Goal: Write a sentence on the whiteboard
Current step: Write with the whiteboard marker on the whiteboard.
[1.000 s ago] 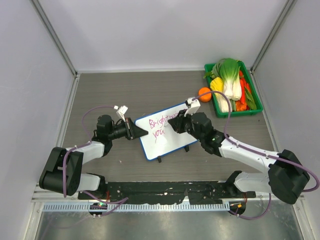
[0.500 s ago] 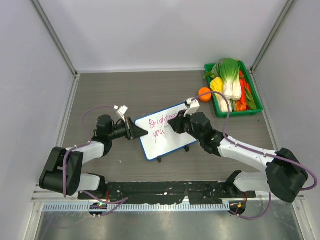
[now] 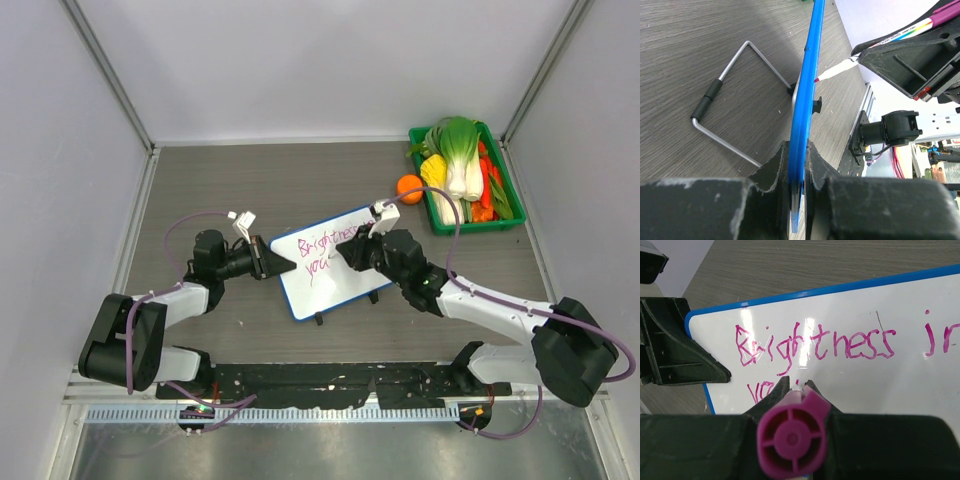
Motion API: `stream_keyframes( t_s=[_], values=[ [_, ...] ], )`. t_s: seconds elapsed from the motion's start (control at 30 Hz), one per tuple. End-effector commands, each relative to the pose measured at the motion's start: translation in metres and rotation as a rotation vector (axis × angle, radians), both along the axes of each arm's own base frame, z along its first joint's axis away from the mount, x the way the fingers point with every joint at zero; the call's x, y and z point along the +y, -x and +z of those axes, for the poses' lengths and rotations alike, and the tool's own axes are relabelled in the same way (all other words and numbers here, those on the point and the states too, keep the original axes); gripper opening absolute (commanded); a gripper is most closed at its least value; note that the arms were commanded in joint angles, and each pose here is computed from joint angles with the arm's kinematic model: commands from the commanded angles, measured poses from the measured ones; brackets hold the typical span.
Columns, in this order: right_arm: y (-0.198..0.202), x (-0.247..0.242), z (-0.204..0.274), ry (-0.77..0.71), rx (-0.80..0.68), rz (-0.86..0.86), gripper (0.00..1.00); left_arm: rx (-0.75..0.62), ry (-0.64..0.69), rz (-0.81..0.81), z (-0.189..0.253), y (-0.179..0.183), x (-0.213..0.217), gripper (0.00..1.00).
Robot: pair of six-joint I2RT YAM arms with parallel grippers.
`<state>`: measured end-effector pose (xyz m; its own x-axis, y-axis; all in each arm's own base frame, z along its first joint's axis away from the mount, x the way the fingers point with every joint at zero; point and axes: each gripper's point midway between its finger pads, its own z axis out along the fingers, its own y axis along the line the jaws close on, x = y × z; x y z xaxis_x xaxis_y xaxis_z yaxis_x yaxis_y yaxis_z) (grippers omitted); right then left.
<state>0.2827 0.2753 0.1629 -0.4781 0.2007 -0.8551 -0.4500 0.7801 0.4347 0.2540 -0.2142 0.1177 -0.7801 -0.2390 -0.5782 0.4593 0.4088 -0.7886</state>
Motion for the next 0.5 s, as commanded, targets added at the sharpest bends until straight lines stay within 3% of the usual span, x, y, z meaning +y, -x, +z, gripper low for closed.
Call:
stream_keyframes(
  t_s=[0.0, 0.47],
  values=[
    [0.0047, -0.0077, -0.0121, 0.028, 0.018, -0.007, 0.01, 0.006, -0.083, 0.039, -0.0238, -0.0039, 0.0075, 0.00],
    [0.0115, -0.0113, -0.0214, 0.023, 0.034, -0.002, 0.01, 0.012, -0.083, 0.037, -0.0257, -0.0046, 0.0072, 0.00]
  ],
)
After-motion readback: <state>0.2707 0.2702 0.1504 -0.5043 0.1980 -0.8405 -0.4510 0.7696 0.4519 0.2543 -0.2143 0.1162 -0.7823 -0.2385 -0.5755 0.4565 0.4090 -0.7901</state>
